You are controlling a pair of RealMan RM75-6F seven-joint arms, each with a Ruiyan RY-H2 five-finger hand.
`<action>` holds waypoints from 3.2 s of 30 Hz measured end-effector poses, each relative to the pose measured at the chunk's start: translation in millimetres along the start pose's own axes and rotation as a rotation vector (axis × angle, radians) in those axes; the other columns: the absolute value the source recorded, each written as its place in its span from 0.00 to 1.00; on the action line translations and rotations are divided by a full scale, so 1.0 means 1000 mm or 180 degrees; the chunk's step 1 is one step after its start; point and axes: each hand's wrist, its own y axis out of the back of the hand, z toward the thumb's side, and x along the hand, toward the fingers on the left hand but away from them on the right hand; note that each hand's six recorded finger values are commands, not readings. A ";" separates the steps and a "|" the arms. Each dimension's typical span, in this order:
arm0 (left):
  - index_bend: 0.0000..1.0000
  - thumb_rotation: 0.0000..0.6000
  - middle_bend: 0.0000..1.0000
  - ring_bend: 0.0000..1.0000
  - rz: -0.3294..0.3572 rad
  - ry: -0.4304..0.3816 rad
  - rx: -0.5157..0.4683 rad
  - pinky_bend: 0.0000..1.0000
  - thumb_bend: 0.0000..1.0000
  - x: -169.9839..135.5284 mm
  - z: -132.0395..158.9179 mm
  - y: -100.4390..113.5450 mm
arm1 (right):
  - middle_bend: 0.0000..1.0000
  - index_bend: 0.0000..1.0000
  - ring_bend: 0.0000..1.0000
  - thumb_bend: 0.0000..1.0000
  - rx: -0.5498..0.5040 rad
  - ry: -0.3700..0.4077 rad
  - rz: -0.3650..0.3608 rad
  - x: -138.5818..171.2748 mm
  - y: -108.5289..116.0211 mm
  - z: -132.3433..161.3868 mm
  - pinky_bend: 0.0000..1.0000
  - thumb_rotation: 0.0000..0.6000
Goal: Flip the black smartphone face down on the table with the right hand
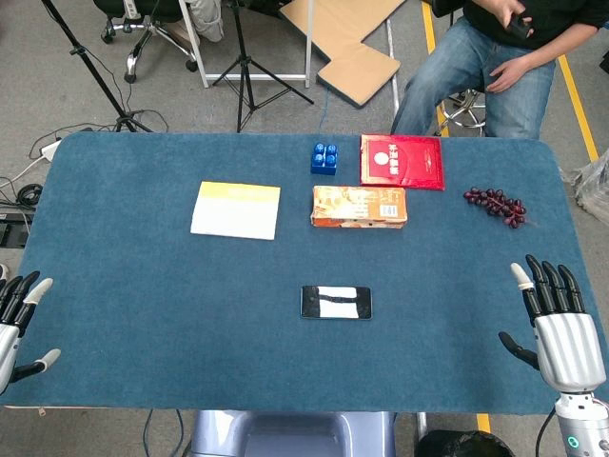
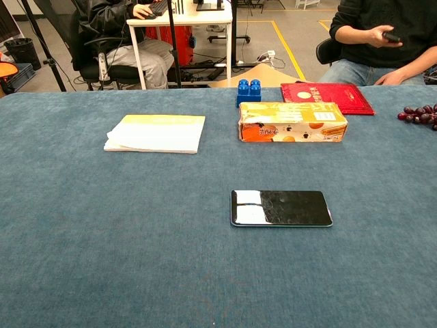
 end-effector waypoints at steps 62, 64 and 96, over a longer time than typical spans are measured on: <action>0.00 1.00 0.00 0.00 -0.0301 0.0426 0.0230 0.00 0.00 0.033 -0.023 -0.035 | 0.17 0.16 0.04 0.13 0.0037 0.1719 0.1701 -0.110 -0.208 0.222 0.13 1.00; 0.00 1.00 0.00 0.00 -0.0301 0.0424 0.0233 0.00 0.00 0.033 -0.023 -0.035 | 0.18 0.16 0.04 0.13 0.0030 0.1692 0.1690 -0.115 -0.207 0.220 0.13 1.00; 0.00 1.00 0.00 0.00 -0.0298 0.0422 0.0232 0.00 0.00 0.033 -0.023 -0.035 | 0.19 0.18 0.05 0.15 0.0293 0.1689 0.1745 -0.116 -0.227 0.216 0.16 1.00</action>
